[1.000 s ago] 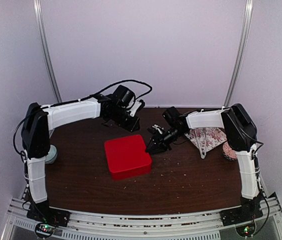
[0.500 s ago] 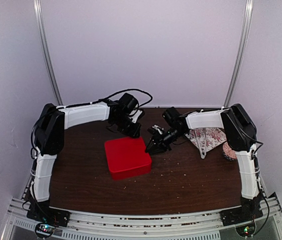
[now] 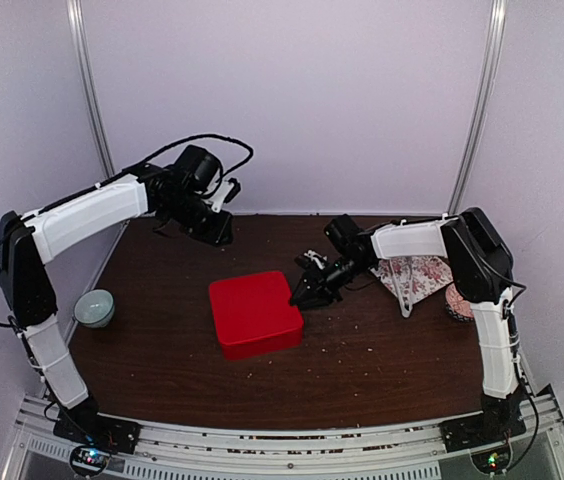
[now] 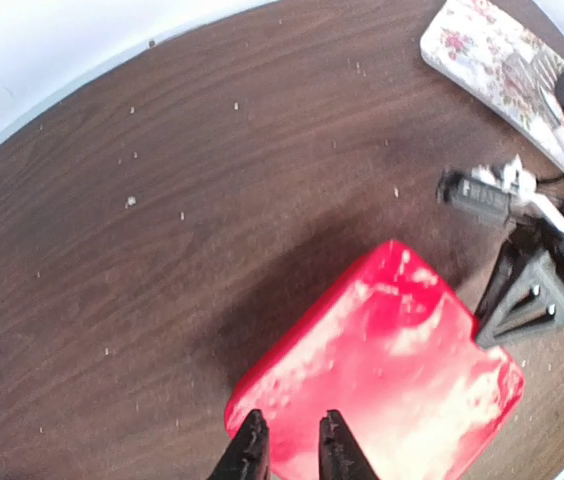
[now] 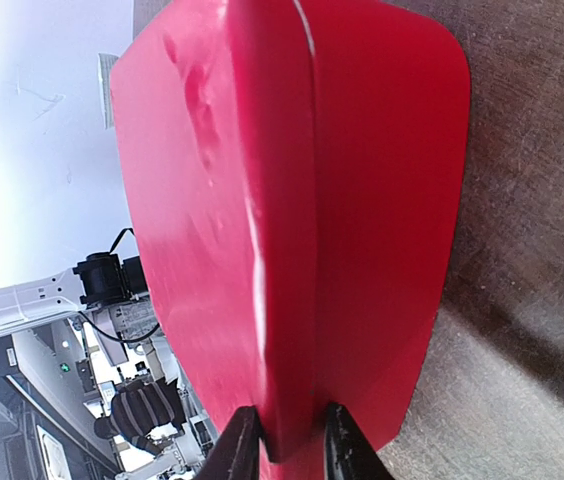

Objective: Pack the chocolate

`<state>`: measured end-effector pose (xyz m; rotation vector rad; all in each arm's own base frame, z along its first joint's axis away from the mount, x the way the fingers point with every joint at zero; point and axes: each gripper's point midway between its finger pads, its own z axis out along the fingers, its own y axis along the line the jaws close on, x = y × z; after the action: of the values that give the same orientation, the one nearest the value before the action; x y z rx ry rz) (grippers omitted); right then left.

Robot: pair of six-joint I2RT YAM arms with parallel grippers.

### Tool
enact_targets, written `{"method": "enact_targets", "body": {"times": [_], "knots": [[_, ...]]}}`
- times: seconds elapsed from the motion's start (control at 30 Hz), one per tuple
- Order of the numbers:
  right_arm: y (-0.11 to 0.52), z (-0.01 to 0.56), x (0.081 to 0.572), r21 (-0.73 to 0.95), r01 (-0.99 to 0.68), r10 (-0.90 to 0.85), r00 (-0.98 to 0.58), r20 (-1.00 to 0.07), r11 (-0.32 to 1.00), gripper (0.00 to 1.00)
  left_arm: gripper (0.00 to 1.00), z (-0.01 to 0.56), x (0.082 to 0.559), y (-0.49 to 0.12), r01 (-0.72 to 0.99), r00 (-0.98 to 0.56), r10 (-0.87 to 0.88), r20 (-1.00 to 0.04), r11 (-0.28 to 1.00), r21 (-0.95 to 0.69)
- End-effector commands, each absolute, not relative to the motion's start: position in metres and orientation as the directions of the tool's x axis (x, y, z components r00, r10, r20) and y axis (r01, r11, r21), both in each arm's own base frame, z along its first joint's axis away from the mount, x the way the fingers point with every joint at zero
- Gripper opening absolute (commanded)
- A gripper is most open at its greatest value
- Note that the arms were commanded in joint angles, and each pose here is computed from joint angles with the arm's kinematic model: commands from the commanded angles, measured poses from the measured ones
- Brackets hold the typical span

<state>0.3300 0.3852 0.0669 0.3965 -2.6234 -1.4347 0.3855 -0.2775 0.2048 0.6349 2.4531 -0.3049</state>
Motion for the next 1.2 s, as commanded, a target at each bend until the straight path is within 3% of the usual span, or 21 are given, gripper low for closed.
{"method": "enact_targets", "body": {"times": [0.0,0.33,0.43,0.53,0.63,0.77,0.87,1.0,1.17], "knots": [[0.362,0.002,0.326,0.701,-0.113,-0.219,-0.974,0.063,0.704,0.23,0.21,0.160,0.370,-0.256,0.483,-0.775,0.409,-0.482,0.875,-0.036],[0.360,0.003,0.324,0.696,-0.122,-0.229,-0.971,0.063,0.708,0.24,0.17,0.052,0.357,-0.223,0.395,-0.891,0.372,-0.261,0.918,-0.042],[0.360,0.003,0.325,0.695,-0.125,-0.230,-0.971,0.060,0.709,0.24,0.17,0.054,0.355,-0.222,0.393,-0.893,0.370,-0.257,0.919,-0.044],[0.360,0.006,0.325,0.697,-0.129,-0.231,-0.971,0.054,0.705,0.26,0.19,0.080,0.363,-0.228,0.402,-0.873,0.363,-0.328,0.914,-0.058],[0.362,0.016,0.329,0.702,-0.143,-0.230,-0.973,0.032,0.698,0.32,0.29,0.102,0.374,-0.236,0.415,-0.852,0.361,-0.380,0.907,-0.068],[0.363,0.041,0.336,0.702,-0.187,-0.232,-0.972,-0.032,0.688,0.50,0.50,0.116,0.386,-0.244,0.435,-0.837,0.356,-0.416,0.894,-0.110],[0.361,0.066,0.339,0.696,-0.228,-0.230,-0.969,-0.092,0.681,0.62,0.60,0.117,0.389,-0.247,0.448,-0.835,0.354,-0.421,0.882,-0.146],[0.350,0.086,0.328,0.688,-0.251,-0.221,-0.966,-0.133,0.681,0.75,0.65,0.112,0.391,-0.253,0.454,-0.840,0.338,-0.424,0.865,-0.211],[0.339,0.092,0.293,0.715,-0.228,-0.209,-0.971,-0.117,0.661,0.76,0.69,0.098,0.389,-0.267,0.481,-0.842,0.332,-0.425,0.819,-0.312]]}}
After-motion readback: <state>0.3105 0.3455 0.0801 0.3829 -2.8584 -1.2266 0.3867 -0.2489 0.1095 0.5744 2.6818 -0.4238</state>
